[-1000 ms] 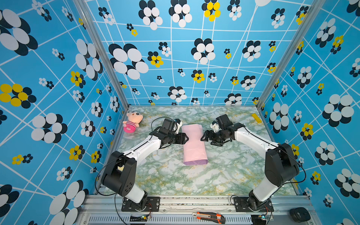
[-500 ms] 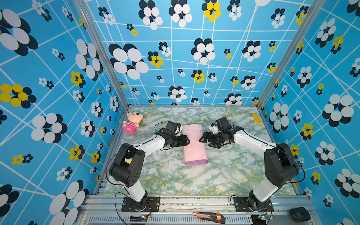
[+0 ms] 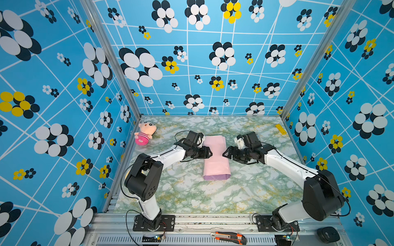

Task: Wrap a gift box in wrapping paper
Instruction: Fold the third fold of the wrapping paper on the gift box.

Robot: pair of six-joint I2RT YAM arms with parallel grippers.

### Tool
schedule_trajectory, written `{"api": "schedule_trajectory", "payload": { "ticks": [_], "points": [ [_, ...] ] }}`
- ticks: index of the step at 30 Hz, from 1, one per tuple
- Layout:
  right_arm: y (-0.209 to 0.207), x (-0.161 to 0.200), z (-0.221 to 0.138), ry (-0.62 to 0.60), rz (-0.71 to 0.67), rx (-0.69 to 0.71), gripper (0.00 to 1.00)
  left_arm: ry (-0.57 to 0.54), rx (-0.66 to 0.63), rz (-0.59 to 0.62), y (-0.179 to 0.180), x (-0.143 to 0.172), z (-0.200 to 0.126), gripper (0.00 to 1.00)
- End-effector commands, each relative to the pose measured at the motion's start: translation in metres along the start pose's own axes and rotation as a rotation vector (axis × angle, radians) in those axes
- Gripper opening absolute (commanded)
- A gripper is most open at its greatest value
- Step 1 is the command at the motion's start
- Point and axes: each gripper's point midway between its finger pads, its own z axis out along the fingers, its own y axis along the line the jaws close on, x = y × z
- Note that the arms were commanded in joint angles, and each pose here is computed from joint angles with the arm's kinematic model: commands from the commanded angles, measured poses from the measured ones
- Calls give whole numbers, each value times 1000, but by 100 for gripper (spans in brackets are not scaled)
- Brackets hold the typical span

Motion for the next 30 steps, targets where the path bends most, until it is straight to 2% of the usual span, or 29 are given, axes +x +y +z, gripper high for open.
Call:
{"api": "schedule_trajectory", "payload": {
  "ticks": [1,4,7,8,10,13,18,21,25,30],
  "points": [
    [1,-9,-20,-92,-241,47,83,-70,-25,185,-14,-14,-35,70],
    [9,-14,-39,-166,-524,54,83,-134,20,389,-31,-12,-57,72],
    [12,-12,-51,-200,-801,79,88,-251,104,691,-55,-1,-80,73],
    [14,-9,-51,-195,-902,78,88,-282,120,787,-59,7,-84,78],
    [19,-1,-47,-174,-1088,60,88,-341,89,867,-56,11,-93,88],
    [27,11,-31,-129,-1304,20,85,-354,49,875,-45,13,-102,88],
    [38,22,1,-49,-1529,7,86,-326,-3,837,-26,14,-108,85],
    [49,20,10,-55,-1588,-27,87,-355,0,809,-22,11,-114,85],
    [52,27,24,-2,-1656,-70,85,-347,16,806,-20,15,-114,83],
    [52,25,38,18,-1671,-72,85,-336,44,807,-21,18,-109,82]
  ]
}}
